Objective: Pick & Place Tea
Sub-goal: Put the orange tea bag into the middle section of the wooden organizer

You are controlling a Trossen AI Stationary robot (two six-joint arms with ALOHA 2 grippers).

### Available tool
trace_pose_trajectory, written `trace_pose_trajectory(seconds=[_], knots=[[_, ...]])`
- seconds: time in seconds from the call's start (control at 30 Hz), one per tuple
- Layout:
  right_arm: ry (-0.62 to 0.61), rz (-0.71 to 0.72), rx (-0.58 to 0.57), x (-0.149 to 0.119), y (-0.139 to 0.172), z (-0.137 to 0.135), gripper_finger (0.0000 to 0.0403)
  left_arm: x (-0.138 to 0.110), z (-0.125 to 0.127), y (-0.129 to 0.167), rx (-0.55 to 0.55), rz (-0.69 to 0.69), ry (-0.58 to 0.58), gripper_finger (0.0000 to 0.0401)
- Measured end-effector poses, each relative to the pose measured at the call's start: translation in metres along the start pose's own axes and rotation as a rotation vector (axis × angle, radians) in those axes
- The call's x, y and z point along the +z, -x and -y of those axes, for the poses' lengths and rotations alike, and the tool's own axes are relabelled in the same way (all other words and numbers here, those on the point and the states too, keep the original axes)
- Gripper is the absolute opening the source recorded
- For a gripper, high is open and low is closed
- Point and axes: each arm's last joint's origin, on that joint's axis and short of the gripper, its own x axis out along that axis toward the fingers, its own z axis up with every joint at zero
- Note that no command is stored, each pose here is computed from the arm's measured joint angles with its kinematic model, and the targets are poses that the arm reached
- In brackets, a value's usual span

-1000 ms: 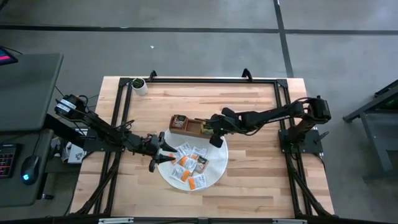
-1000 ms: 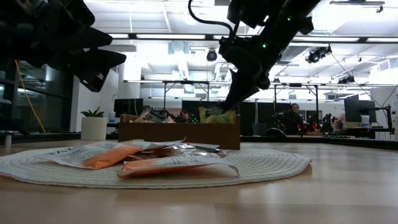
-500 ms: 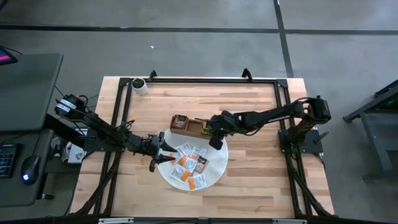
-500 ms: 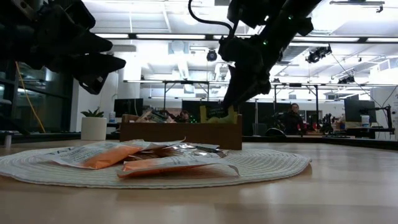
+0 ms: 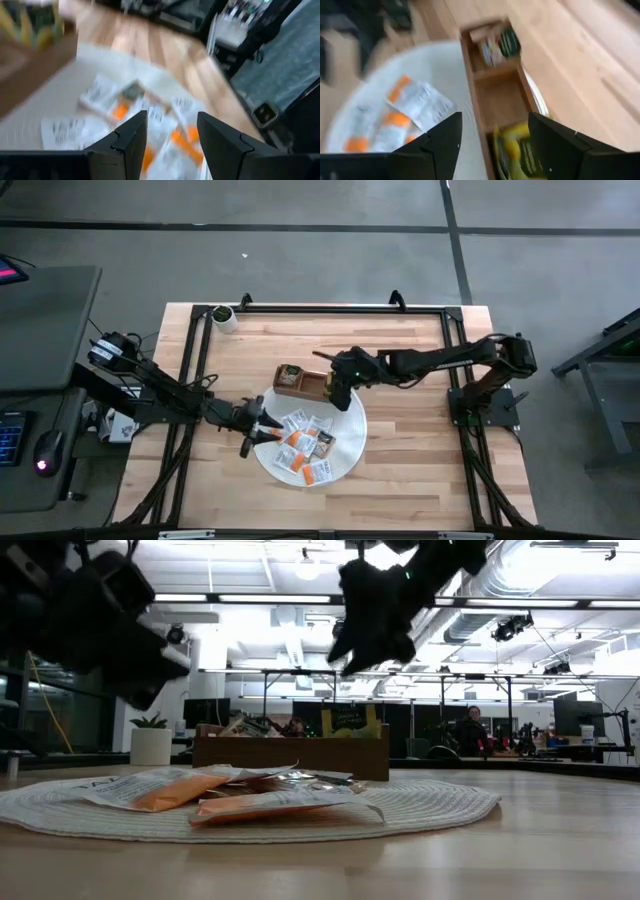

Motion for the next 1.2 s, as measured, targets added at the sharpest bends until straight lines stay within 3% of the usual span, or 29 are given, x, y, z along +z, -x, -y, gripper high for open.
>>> trace_pose_trajectory(seconds=[0.27, 0.63, 1.2], knots=[[0.004, 0.136, 0.157, 0.017, 0.005, -0.030, 0.0224, -0.011, -0.004, -0.004, 0.086, -0.189, 0.013, 0.0153], [-0.125, 0.102, 0.215, -0.003, -0.039, -0.046, 0.0224, -0.014, -0.004, -0.010, 0.182, -0.396, -0.059, 0.0008], [-0.228, 0.033, 0.271, -0.022, -0.091, -0.063, 0.0224, -0.022, -0.009, -0.009, 0.233, -0.457, -0.110, 0.0001]])
